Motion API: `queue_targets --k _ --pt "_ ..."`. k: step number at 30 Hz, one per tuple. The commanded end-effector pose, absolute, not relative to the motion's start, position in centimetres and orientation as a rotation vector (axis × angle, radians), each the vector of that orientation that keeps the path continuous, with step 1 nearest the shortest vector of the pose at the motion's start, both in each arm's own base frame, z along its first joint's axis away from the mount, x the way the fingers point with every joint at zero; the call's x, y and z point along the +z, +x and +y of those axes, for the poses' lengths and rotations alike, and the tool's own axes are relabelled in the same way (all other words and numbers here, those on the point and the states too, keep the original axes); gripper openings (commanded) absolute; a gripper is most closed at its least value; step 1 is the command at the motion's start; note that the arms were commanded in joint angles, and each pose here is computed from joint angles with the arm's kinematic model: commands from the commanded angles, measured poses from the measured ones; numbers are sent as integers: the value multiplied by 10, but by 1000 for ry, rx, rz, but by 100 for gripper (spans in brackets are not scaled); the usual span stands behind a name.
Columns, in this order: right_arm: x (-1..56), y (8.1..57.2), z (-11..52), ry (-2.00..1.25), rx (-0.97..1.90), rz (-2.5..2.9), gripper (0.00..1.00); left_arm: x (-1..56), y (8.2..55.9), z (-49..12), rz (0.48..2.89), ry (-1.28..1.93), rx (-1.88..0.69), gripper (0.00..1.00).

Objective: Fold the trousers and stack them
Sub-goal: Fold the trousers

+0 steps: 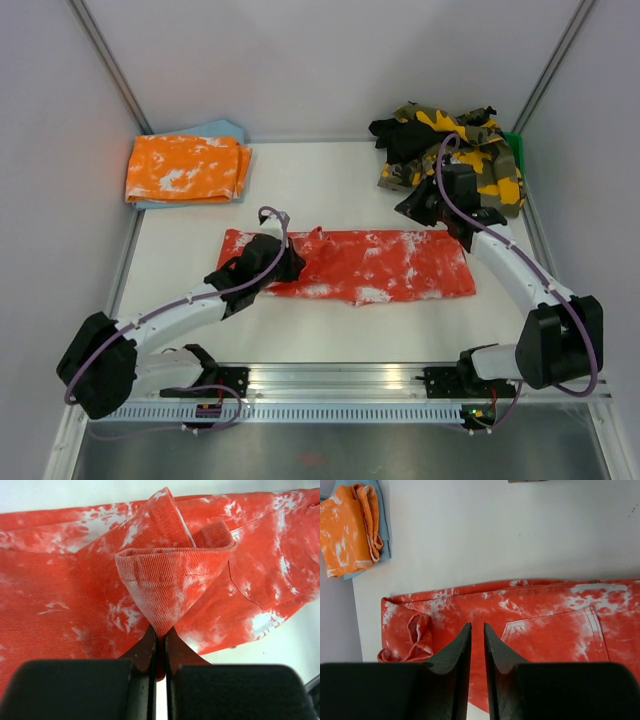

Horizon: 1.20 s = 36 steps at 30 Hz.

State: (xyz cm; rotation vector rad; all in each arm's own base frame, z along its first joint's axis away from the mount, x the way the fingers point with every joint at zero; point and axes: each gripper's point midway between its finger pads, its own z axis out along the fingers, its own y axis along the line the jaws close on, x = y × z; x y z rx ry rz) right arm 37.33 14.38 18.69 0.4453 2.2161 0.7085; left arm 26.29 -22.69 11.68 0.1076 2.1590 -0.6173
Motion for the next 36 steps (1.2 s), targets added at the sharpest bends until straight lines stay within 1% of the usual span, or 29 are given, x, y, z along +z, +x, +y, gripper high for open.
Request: queue_targets --k 1,7,11,13,14,15,17,18,19,20,21,22,23,24,25,26,28,31,32,34,36 --pt "196 359 152 362 788 2211 23 145 287 -245 2045 -39 -673 2" --pt "189 342 156 345 835 2231 24 146 285 -274 2032 57 -688 2" --pt "179 337 158 347 853 2256 24 144 275 -302 2042 146 -703 2" --pt "179 336 160 338 867 2261 24 131 273 -302 2082 140 -656 4" --pt "180 336 161 330 874 2262 24 130 271 -303 2090 140 -647 12" --pt "179 335 162 324 878 2266 24 126 271 -299 2102 125 -627 19" --pt "179 332 164 300 884 2278 27 120 273 -285 2112 80 -554 43" --pt "178 330 165 286 896 2286 28 124 274 -280 2100 68 -541 74" --pt "178 328 166 269 899 2293 29 127 275 -276 2094 73 -511 81" --pt "177 327 166 261 901 2301 30 132 275 -275 2088 78 -509 85" --pt "177 325 168 249 905 2308 31 138 275 -276 2081 83 -517 92" --pt "177 324 167 241 900 2312 31 151 272 -279 2064 96 -559 93" --pt "176 323 167 237 899 2318 32 164 271 -282 2050 98 -592 97" --pt "176 322 167 232 899 2321 33 175 269 -285 2033 102 -628 100" --pt "174 320 169 223 908 2331 35 194 267 -286 1999 82 -680 100" --pt "174 319 172 209 921 2336 40 195 265 -280 2010 60 -667 100" --pt "167 314 183 180 935 2369 45 199 269 -269 2021 -23 -643 100" --pt "161 304 209 123 963 2385 60 193 275 -263 2058 -15 -639 98" --pt "157 301 215 118 972 2394 68 184 275 -265 2084 -2 -629 94" --pt "147 298 232 119 985 2418 75 174 270 -277 2130 55 -668 88" --pt "128 296 241 123 935 2467 77 159 265 -286 2184 59 -712 82"
